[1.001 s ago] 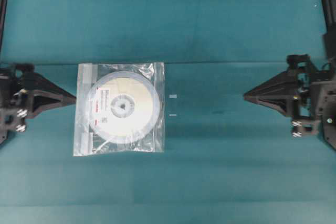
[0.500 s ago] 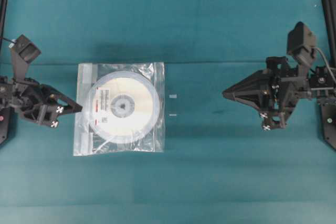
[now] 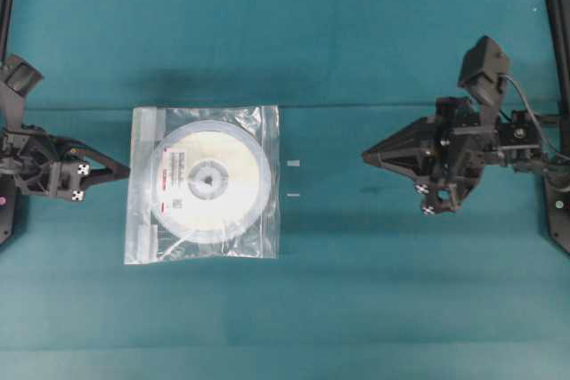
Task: Take out the reel from the clear zip bag.
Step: 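Move both grippers toward the clear bag holding the white reel, then grasp the left edge of the clear bag with the left gripper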
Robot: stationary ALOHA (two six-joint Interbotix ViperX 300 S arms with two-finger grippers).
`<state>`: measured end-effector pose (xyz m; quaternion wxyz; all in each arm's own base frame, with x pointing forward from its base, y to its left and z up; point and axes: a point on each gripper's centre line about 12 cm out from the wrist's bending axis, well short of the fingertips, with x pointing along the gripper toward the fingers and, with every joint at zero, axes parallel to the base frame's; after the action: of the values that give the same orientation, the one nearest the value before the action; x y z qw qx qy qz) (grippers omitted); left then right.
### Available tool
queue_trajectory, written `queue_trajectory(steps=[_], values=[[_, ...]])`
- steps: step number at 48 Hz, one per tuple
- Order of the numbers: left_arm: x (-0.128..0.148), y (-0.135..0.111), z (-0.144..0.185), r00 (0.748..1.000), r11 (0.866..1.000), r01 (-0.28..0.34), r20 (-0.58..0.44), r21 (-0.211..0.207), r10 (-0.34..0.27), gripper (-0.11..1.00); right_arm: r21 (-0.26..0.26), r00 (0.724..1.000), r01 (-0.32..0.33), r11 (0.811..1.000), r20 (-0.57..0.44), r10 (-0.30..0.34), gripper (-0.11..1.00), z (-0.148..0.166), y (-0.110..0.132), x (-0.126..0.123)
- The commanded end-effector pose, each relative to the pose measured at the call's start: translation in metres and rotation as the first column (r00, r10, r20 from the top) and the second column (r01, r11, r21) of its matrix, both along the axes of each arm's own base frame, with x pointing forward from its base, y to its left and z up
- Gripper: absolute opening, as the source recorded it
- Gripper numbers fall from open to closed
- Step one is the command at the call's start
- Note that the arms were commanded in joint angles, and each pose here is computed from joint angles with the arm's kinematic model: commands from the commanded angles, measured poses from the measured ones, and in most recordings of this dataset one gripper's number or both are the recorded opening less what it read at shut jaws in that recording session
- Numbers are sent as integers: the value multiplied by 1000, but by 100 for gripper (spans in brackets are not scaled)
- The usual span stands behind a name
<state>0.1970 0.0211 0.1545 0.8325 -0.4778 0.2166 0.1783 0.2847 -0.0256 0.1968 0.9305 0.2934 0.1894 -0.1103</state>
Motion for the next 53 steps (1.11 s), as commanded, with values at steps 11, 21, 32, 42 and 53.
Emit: queue_trajectory(steps=[11, 21, 32, 42, 53], values=[[-4, -1, -11, 999, 1000, -1, -39, -8, 1, 79, 16, 1000, 23, 1000, 14, -24, 27, 5, -5, 11], [-11, 0, -32, 992, 998, -35, -121, -50, 29, 92, 53, 998, 58, 997, 13, -59, 62, 5, -9, 11], [-13, 2, -45, 993, 997, -52, -106, -55, 46, 91, 57, 998, 64, 996, 8, -65, 72, 3, -10, 11], [-8, 6, -54, 992, 996, -69, -113, -59, 62, 91, 57, 998, 66, 996, 2, -67, 72, 1, -10, 12], [8, 8, -57, 990, 995, -76, -120, -68, 68, 91, 58, 998, 67, 996, 4, -68, 72, 2, -10, 12]])
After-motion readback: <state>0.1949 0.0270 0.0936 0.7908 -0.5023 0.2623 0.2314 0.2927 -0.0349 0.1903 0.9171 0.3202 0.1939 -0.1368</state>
